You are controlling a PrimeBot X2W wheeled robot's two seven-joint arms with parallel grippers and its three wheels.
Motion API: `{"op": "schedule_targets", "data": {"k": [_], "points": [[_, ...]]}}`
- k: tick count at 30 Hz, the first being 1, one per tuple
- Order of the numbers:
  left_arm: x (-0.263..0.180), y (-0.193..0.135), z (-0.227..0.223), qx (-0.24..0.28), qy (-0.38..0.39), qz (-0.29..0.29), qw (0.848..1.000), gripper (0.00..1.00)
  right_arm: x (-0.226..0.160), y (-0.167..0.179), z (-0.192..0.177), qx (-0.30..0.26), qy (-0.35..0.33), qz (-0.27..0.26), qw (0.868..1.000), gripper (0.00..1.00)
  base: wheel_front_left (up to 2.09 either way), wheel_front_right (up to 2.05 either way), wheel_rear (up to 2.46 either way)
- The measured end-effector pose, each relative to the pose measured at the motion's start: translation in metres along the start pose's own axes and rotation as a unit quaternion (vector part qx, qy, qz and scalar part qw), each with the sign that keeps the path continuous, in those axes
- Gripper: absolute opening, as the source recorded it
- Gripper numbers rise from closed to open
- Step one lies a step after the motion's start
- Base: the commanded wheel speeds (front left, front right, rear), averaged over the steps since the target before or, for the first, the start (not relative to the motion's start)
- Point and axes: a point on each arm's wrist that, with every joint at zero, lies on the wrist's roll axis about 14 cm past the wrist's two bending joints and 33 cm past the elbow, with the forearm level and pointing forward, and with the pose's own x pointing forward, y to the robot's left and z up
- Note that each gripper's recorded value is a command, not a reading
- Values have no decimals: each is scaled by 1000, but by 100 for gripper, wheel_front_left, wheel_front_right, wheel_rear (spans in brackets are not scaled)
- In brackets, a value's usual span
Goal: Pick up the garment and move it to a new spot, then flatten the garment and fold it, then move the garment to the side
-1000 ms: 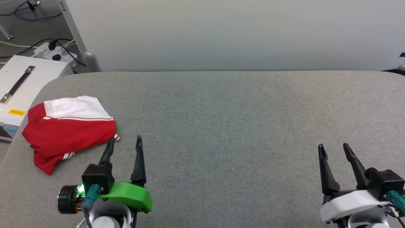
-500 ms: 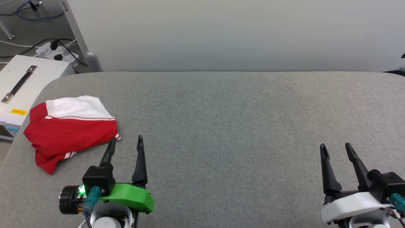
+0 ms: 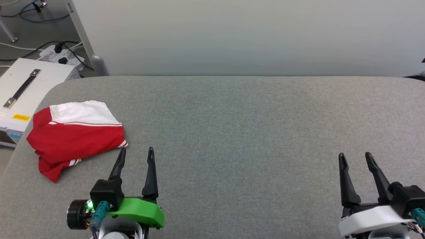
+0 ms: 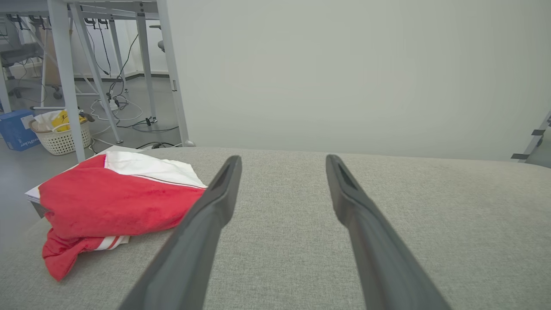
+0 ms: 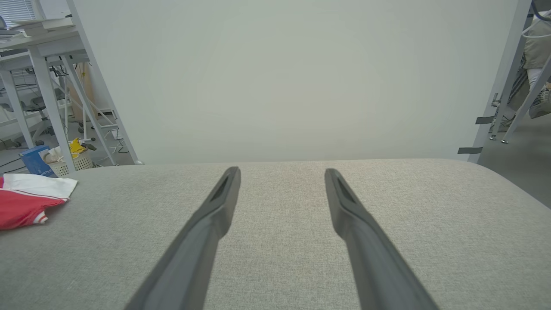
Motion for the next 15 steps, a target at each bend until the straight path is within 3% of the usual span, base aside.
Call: {"op": "schedule_targets", "data": {"k": [15], "points": [[-5, 3, 0, -14, -8, 9, 1000, 100, -4, 1, 1, 12, -10, -1, 1000, 100, 0, 0, 0]]}}
